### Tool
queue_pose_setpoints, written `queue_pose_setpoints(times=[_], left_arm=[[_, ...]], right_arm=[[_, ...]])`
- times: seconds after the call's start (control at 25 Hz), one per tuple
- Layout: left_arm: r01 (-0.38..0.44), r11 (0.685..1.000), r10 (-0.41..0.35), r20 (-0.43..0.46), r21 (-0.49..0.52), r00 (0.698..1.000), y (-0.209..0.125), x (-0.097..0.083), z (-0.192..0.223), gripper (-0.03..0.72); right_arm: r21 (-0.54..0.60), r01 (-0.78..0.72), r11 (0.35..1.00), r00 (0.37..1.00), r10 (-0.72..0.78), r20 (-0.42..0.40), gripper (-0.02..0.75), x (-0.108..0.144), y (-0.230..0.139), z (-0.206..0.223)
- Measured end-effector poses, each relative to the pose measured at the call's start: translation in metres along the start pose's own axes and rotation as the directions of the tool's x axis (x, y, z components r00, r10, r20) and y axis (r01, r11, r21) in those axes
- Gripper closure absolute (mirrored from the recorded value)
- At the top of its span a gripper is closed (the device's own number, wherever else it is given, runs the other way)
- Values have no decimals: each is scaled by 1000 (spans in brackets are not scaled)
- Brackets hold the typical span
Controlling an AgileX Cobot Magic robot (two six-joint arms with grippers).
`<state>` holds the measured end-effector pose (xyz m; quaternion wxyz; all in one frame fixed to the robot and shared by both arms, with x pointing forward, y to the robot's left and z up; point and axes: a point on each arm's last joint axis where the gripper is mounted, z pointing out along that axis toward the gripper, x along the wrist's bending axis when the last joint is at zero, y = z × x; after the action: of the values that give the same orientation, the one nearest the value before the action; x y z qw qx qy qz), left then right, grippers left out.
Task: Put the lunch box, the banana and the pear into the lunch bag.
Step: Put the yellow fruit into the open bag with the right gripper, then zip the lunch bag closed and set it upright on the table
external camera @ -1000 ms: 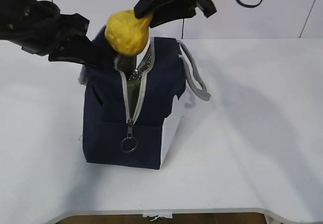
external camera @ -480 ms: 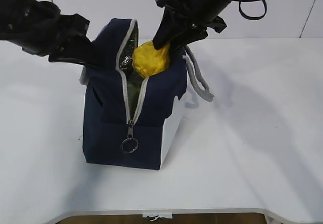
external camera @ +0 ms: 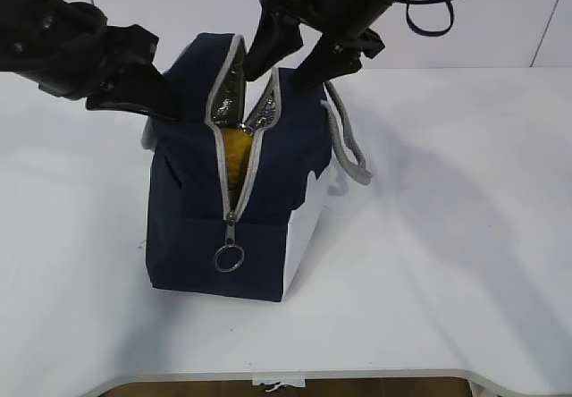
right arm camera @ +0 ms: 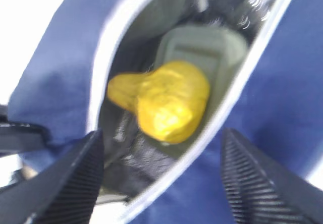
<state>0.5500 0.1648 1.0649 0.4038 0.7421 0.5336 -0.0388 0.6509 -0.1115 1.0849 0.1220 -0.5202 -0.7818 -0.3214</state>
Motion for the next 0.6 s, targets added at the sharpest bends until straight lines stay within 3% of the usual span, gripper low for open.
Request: queue_pose_setpoints(times=[0.12, 0.36, 0.6], left_arm=[[0, 1000, 0, 0, 0, 1000, 0, 0, 0, 691], [-3, 1000, 3, -2, 1, 1000, 0, 0, 0, 691], [-4, 1000, 4, -3, 2, 1000, 0, 0, 0, 691]], right_arm=[[-19, 20, 1000, 999, -19, 44, 186, 1, 3, -8], [-33, 25, 999, 973, -17, 230, 185, -5, 1, -27], [0, -27, 1000, 970, 26, 242, 185, -13, -6, -18]])
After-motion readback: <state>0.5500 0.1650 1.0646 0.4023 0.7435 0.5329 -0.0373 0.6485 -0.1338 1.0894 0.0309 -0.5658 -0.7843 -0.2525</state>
